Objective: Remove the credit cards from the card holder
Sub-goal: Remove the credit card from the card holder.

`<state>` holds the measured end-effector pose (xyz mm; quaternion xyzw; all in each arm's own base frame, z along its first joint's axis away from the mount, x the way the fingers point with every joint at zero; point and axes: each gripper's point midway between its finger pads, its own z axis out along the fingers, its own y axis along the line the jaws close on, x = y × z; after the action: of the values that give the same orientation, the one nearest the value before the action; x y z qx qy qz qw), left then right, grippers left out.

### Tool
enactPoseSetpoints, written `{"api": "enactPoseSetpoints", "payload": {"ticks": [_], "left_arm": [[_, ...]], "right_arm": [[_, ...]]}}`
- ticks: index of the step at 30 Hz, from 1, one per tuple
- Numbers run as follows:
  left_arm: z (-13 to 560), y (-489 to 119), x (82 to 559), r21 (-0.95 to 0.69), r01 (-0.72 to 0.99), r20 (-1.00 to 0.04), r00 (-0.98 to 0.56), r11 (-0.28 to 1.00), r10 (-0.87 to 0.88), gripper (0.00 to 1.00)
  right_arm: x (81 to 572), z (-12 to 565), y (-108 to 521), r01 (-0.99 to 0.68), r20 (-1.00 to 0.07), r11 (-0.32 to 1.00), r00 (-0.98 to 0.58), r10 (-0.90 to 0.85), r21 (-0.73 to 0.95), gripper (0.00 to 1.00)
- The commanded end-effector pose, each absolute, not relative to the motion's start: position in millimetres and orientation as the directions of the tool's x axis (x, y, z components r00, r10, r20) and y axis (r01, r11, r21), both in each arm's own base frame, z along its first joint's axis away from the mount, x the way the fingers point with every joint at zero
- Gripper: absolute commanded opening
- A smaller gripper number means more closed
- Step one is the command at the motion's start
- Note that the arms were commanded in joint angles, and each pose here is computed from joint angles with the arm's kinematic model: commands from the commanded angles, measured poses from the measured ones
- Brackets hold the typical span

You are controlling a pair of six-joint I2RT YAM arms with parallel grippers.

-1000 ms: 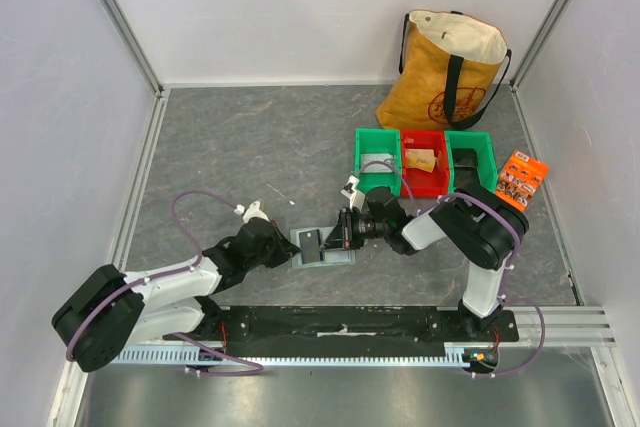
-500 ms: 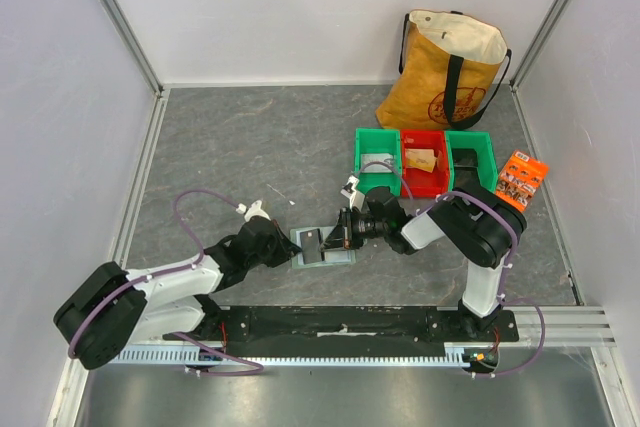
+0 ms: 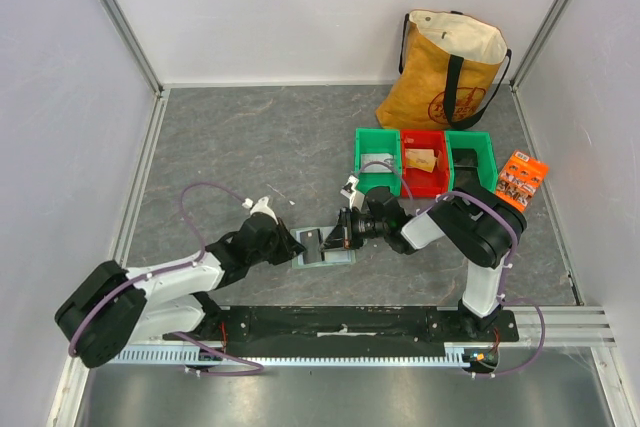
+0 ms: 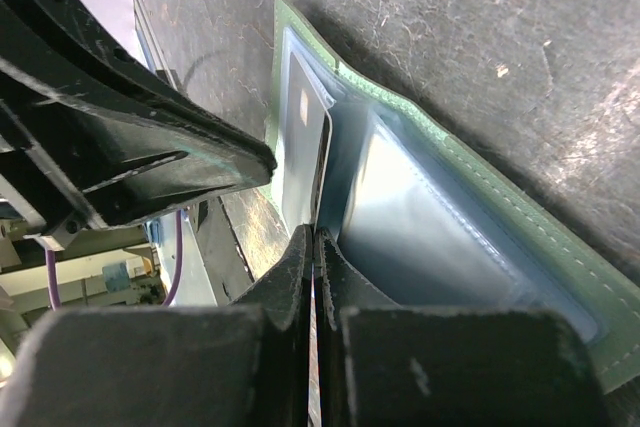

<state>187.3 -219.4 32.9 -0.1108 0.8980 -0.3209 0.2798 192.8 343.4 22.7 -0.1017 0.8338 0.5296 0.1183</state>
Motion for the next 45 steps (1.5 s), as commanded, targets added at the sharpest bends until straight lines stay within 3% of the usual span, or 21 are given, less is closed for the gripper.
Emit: {"api": "enactPoseSetpoints", "payload": {"ticks": [1, 3, 11, 20, 40, 45], "left_arm": [[32, -227, 195, -0.622, 0.018, -0.452, -0.825, 0.782, -0.340, 0.09], [19, -222, 190, -0.602, -0.026, -0.422, -0.838, 0.798, -0.346, 0.02], [-5, -203, 174, -0.565, -0.125, -0.369, -0.846, 0.816, -0.385, 0.02], [-5, -200, 174, -0.560, -0.130, -0.373, -0.843, 0.819, -0.388, 0.02], [-6, -201, 173, -0.562, -0.128, -0.369, -0.845, 0.817, -0.386, 0.02], [-5, -202, 174, -0.564, -0.127, -0.370, -0.845, 0.816, -0.387, 0.02]], "right_arm": [[197, 26, 346, -0.322, -0.330, 0.412, -0.943, -0.054, 0.852, 0.02], [197, 26, 345, -0.318, -0.328, 0.418, -0.943, -0.050, 0.851, 0.07], [210, 34, 338, -0.300, -0.340, 0.442, -0.941, 0.010, 0.845, 0.22], [213, 35, 338, -0.288, -0.329, 0.420, -0.944, 0.027, 0.860, 0.16], [214, 23, 340, -0.283, -0.317, 0.439, -0.949, 0.003, 0.853, 0.18], [212, 24, 342, -0.288, -0.317, 0.430, -0.948, -0.005, 0.855, 0.10]]}}
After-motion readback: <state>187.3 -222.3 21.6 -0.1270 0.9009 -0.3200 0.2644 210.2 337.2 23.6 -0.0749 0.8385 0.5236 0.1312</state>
